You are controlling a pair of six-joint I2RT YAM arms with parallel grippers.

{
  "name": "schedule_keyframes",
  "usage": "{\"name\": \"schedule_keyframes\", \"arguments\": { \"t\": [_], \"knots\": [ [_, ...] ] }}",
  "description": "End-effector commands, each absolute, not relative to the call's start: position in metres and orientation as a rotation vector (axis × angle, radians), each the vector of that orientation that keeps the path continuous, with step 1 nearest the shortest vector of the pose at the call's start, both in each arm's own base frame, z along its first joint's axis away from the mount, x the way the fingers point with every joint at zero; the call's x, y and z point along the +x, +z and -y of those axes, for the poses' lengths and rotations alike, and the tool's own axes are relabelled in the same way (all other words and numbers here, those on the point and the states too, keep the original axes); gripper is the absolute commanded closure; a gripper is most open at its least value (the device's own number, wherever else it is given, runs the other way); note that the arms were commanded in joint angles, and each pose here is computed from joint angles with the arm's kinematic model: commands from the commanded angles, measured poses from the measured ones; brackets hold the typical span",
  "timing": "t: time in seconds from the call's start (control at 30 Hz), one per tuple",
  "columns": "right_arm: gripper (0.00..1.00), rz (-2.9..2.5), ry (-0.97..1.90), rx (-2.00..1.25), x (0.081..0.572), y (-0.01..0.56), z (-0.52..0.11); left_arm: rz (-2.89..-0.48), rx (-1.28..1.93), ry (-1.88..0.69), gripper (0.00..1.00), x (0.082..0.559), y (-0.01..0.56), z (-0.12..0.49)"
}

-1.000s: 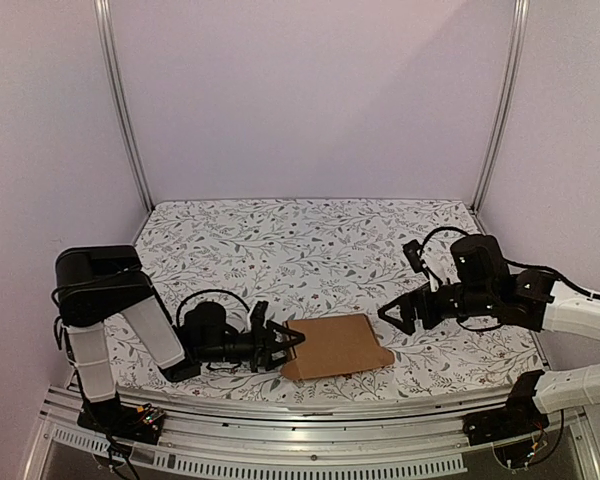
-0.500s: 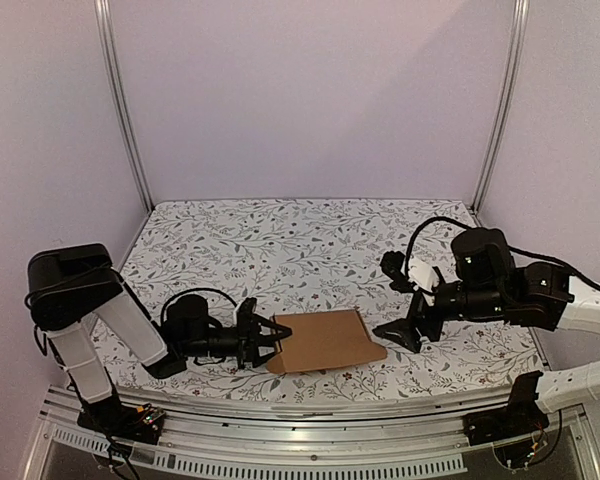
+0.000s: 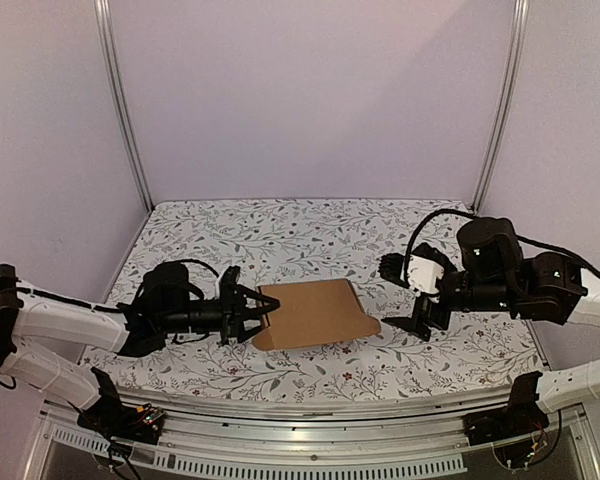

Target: Fold the paper box

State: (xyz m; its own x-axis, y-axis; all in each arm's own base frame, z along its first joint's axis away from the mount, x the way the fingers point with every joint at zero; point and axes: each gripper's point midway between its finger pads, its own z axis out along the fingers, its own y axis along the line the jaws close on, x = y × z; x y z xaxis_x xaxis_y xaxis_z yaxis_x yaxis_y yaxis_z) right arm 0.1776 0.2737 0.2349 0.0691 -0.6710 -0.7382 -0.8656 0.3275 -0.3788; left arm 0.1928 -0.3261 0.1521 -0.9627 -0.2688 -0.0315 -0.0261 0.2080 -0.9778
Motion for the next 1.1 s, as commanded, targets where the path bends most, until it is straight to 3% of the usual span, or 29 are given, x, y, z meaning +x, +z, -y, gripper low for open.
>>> {"name": "schedule_keyframes", "arguments": {
  "t": [0.0, 0.33, 1.07],
  "knots": [
    [0.01, -1.527, 0.199, -1.397, 0.183, 0.271, -0.275, -2.313, -0.306, -1.679, 1.00, 0.206, 0.157, 0.312],
    [0.01, -1.461, 0.241, -1.505, 0.180, 0.269, -0.302, -2.272, -0.365, -1.724, 1.00, 0.215, 0.156, 0.297],
    [0.01, -1.103, -0.118, -1.618, 0.152, 0.196, -0.372, -2.223, -0.442, -1.936, 1.00, 0.212, 0.156, 0.298]
  ]
}}
